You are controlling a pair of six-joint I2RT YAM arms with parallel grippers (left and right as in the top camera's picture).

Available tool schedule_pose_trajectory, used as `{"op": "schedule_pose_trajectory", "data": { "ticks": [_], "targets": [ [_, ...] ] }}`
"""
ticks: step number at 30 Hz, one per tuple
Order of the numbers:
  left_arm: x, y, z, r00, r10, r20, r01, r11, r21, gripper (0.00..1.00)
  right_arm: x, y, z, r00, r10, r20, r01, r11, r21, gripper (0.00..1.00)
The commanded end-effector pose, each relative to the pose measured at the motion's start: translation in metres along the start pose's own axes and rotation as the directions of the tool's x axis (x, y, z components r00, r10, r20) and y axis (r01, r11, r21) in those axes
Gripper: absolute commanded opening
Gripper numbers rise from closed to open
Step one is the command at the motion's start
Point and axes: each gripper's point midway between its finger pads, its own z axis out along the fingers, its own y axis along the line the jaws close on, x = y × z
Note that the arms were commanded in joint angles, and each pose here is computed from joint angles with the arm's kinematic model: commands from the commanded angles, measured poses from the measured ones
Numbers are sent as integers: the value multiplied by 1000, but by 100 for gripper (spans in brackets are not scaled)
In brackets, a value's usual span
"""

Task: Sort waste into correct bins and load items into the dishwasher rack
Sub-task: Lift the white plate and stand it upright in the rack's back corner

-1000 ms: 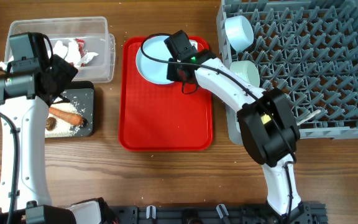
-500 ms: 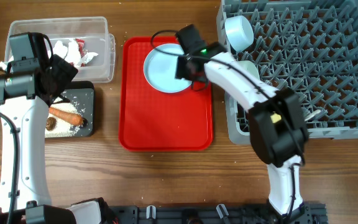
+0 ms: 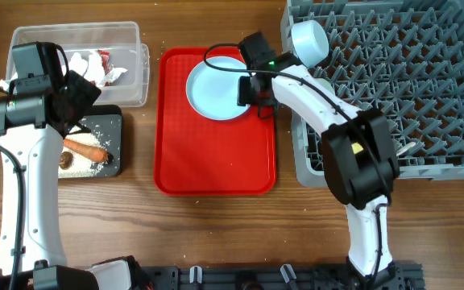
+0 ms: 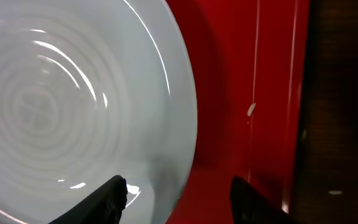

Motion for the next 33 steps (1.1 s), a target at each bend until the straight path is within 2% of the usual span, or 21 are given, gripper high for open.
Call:
{"op": "schedule_pose_trajectory", "data": {
  "ticks": [1, 4, 5, 6, 7, 13, 16, 20, 24, 26, 27, 29, 33],
  "targets": [
    [-3, 1, 0, 1000, -20, 9, 20, 1000, -7, 100, 8, -6, 20, 1000, -21, -20, 22, 999, 36, 50],
    [-3, 0, 0, 1000, -19, 8, 20, 1000, -7, 100, 15, -10, 31, 999, -21, -46, 23, 999, 49, 33],
    [-3, 1, 0, 1000, -20, 9, 20, 1000, -7, 100, 15, -10, 32, 999, -21, -48, 23, 998, 50, 24],
    [-3, 1, 0, 1000, -20, 9, 20, 1000, -7, 100, 15, -10, 31, 999, -21, -48, 23, 998, 50, 7],
    [-3, 1, 0, 1000, -20, 9, 20, 1000, -7, 100, 15, -10, 31, 999, -21, -49, 23, 998, 50, 4],
    [-3, 1, 0, 1000, -20, 9, 20, 1000, -7, 100, 9, -9, 12, 999, -46, -29, 47, 998, 40, 4],
    [-3, 1, 0, 1000, -20, 8, 20, 1000, -7, 100, -18, -3, -39, 988, -119, 93, 117, 993, 32, 4],
    [-3, 1, 0, 1000, -20, 9, 20, 1000, -7, 100, -62, -29, -155, 913, -182, 364, 113, 973, 203, 4],
    [-3, 1, 0, 1000, -20, 9, 20, 1000, -7, 100, -79, -73, -271, 788, -212, 578, -38, 921, 389, 4],
    [-3, 0, 0, 1000, -20, 9, 20, 1000, -7, 100, -79, -105, -313, 735, -228, 638, -183, 840, 511, 4],
    [-3, 1, 0, 1000, -20, 9, 20, 1000, -7, 100, -80, -132, -339, 708, -263, 656, -299, 729, 616, 4],
    [-3, 1, 0, 1000, -20, 9, 20, 1000, -7, 100, -84, -152, -347, 724, -308, 618, -322, 641, 697, 4],
    [-3, 1, 0, 1000, -20, 8, 20, 1000, -7, 100, -97, -215, -337, 780, -265, 567, -366, 541, 757, 4]
  ]
}}
